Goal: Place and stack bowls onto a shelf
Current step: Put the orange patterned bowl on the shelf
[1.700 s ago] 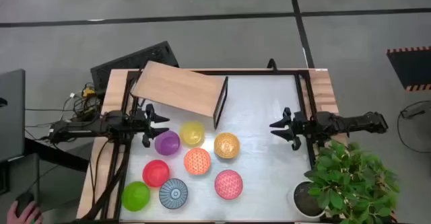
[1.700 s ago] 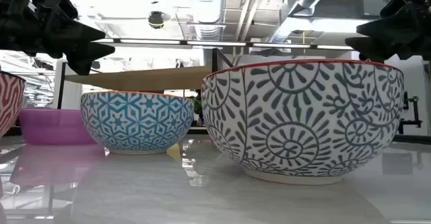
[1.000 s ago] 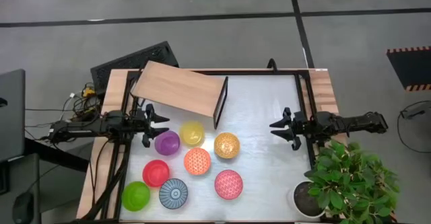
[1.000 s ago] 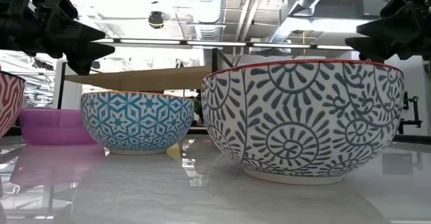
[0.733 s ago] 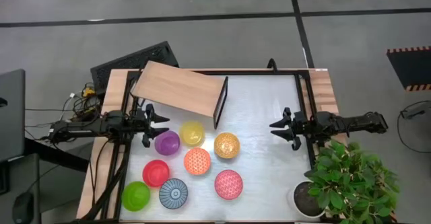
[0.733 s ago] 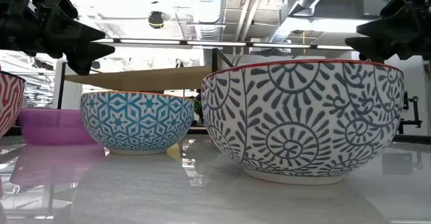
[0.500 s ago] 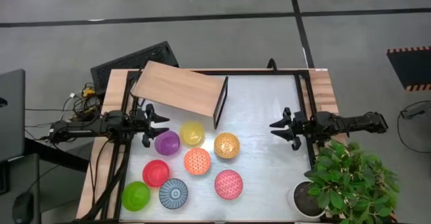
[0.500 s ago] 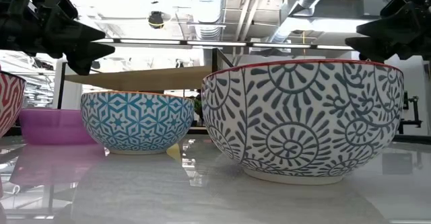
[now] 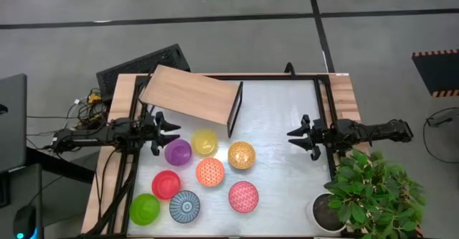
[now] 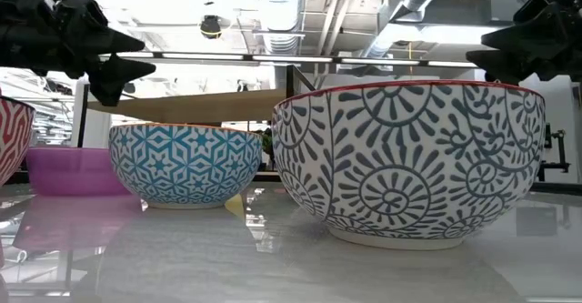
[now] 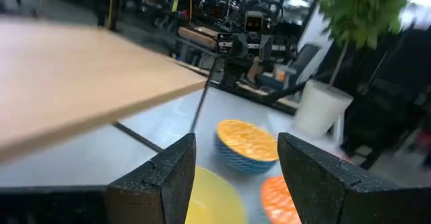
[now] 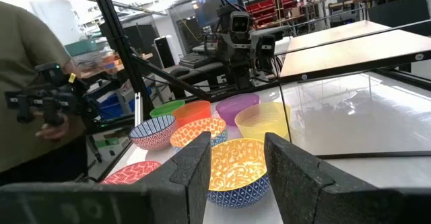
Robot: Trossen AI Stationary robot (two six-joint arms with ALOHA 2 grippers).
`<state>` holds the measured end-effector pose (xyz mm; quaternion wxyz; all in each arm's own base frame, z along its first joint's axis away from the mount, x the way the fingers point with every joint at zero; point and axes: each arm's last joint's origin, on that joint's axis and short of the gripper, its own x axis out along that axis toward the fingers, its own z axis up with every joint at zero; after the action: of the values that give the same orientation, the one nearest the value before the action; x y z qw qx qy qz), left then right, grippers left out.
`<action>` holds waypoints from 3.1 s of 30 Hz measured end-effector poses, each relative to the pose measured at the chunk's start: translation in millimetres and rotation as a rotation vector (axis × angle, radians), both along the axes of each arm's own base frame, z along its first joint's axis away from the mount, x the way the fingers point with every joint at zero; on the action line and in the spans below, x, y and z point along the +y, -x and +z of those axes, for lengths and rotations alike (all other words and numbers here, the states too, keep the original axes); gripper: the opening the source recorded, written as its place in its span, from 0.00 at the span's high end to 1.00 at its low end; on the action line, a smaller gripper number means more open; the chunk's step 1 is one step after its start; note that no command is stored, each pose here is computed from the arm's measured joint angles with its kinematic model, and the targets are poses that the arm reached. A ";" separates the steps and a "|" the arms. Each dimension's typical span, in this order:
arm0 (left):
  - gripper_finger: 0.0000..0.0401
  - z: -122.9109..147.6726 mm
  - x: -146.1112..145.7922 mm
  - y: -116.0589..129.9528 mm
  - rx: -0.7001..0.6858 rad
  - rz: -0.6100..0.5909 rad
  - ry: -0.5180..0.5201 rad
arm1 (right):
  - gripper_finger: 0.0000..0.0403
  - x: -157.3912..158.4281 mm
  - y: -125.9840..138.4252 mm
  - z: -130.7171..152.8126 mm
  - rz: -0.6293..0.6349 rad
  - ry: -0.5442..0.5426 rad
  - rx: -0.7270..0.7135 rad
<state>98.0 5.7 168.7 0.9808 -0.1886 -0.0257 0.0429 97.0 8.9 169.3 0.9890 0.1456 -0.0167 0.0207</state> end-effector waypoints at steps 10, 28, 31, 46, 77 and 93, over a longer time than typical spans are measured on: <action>0.51 5.0 2.6 0.6 -0.076 0.076 0.167 | 0.59 0.0 0.0 0.0 0.000 0.000 0.000; 0.51 149.2 -0.8 -20.9 -0.121 0.068 0.300 | 0.59 0.0 0.0 -0.1 0.000 0.000 0.000; 0.51 173.5 -2.9 -40.8 0.028 0.052 0.294 | 0.59 0.0 0.0 0.1 0.000 0.000 0.000; 0.51 224.1 -7.5 -115.7 0.393 -0.007 0.267 | 0.59 1.3 0.6 6.6 0.049 -0.493 -0.045; 0.51 145.0 -47.3 -170.8 0.957 -0.227 0.295 | 0.59 -5.8 12.7 49.7 -0.122 -0.410 -0.212; 0.51 62.5 -65.6 -206.9 1.324 0.009 0.287 | 0.59 -5.4 10.6 37.2 -0.145 -0.386 -0.079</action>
<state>304.9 -59.9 231.2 0.7548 -0.2509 0.5856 0.1564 86.4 3.5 206.5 0.9402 0.3299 -0.0697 -0.0483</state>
